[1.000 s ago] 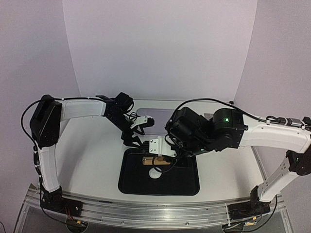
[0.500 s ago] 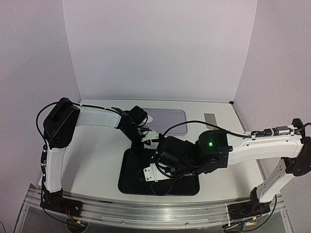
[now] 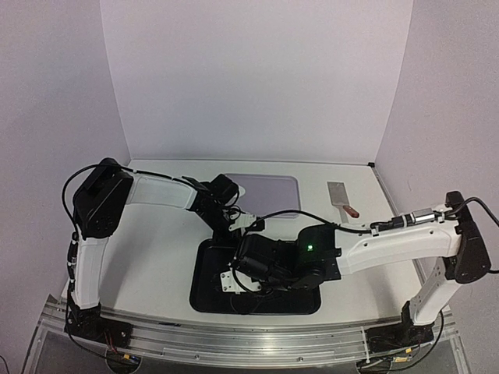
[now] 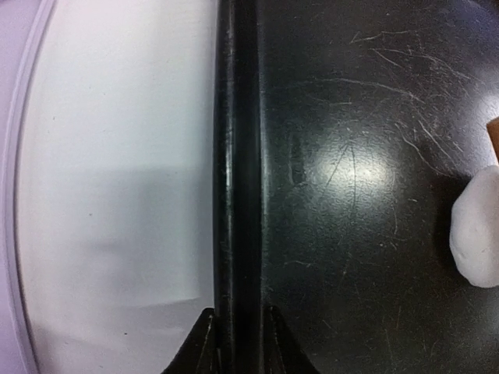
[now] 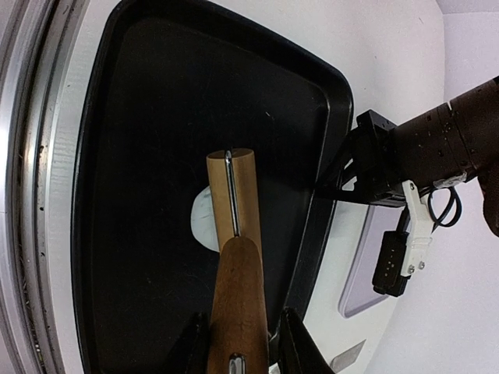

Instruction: Roll out the dumpling wrappers from the dough

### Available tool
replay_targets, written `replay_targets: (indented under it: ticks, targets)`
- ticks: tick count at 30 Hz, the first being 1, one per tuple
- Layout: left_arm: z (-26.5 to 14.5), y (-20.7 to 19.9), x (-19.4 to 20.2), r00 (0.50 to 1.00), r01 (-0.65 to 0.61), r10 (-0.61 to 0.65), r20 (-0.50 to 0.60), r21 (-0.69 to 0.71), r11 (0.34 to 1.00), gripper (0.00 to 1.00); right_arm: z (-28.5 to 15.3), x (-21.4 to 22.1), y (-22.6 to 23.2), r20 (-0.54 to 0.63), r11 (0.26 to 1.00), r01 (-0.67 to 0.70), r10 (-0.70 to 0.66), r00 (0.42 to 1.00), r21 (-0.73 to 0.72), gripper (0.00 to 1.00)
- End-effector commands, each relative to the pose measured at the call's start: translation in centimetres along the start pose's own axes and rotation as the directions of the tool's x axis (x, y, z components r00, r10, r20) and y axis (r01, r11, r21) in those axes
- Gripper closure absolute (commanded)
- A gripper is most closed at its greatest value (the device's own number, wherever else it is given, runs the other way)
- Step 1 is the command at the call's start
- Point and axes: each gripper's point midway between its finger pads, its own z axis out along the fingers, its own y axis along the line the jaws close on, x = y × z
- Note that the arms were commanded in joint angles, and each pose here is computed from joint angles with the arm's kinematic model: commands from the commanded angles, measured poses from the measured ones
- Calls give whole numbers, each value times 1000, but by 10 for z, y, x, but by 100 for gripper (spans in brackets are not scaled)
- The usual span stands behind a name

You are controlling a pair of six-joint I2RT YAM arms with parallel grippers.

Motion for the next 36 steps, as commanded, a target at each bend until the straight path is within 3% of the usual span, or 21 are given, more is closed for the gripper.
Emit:
replay_targets:
  ticks: [1, 4, 10, 16, 25, 32, 36]
  targets:
    - [3, -3, 5, 1000, 9, -9, -11, -7, 1000, 90, 10, 2, 6, -5, 999, -43, 43, 999, 2, 100]
    - [3, -1, 10, 999, 25, -25, -22, -35, 999, 100, 11, 11, 21, -22, 999, -19, 19, 1000, -27, 100]
    - [1, 7, 19, 999, -19, 15, -35, -123, 992, 100, 7, 30, 48, -78, 996, 9, -16, 997, -91, 100]
    - [2, 16, 19, 997, -74, 69, -36, -176, 982, 100, -3, 20, 34, -59, 999, -13, 10, 998, -53, 100]
    - [12, 19, 21, 975, -222, 214, -66, -164, 961, 100, -2, 30, 51, -88, 996, 17, -25, 996, -91, 100]
    - [17, 16, 22, 971, -237, 230, -66, -136, 962, 100, 29, 26, 65, -130, 990, 11, -29, 991, -142, 100]
    - [17, 17, 21, 972, -235, 228, -62, -135, 963, 100, 18, 36, 81, -144, 988, -2, -21, 989, -152, 100]
